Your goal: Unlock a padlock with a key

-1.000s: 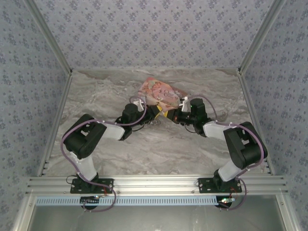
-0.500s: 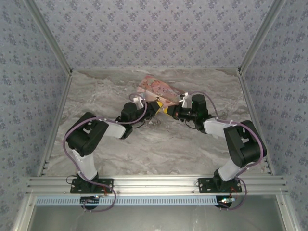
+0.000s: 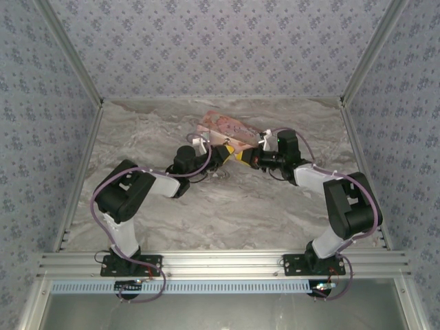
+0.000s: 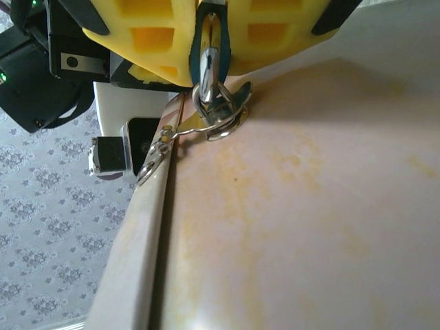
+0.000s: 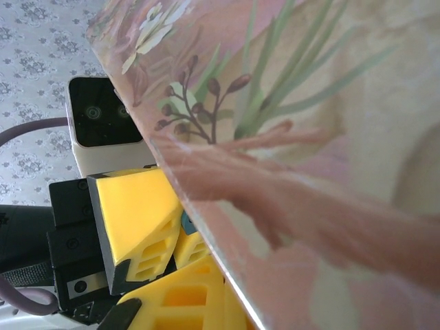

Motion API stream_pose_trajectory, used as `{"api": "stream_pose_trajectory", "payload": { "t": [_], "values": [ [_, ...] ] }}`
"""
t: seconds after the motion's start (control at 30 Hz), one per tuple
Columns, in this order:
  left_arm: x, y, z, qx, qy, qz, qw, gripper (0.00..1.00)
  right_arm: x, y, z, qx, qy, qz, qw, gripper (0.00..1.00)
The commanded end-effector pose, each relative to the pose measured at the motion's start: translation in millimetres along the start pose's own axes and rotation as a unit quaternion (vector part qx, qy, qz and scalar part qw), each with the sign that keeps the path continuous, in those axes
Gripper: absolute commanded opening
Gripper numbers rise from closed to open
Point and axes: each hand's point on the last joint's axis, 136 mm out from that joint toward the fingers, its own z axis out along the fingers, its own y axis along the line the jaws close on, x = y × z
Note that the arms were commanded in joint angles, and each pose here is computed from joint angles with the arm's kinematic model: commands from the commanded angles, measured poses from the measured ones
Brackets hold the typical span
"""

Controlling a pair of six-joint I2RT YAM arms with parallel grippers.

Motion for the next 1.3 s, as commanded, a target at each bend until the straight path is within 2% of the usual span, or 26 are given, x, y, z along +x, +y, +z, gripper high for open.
{"api": "stream_pose_trajectory", "payload": {
  "t": [0.0, 0.37, 0.6, 0.9, 1.27],
  "values": [
    [67.4, -34.4, 4.2, 0.068, 0.143, 0.037, 0.987, 0.00, -27.0, 37.9, -5.2, -0.031, -0.031, -0.072, 0.996, 0.00],
    [71.2, -39.7, 6.5, 0.078, 0.154, 0.038, 0.984, 0.00, -33.5, 50.4, 0.4, -0.047, -0.029, -0.094, 0.994, 0.00],
    [72.9, -34.1, 5.8, 0.069, 0.158, 0.038, 0.984, 0.00, -44.2, 65.8, -5.0, -0.048, -0.031, -0.121, 0.991, 0.00],
    [75.1, -31.3, 4.5, 0.067, 0.160, 0.039, 0.984, 0.00, -62.4, 57.8, -13.4, -0.030, -0.048, -0.118, 0.991, 0.00],
    [78.2, -17.9, 6.9, 0.051, 0.167, 0.033, 0.984, 0.00, -65.7, 76.8, -5.1, -0.049, -0.040, -0.140, 0.988, 0.00]
  ]
}}
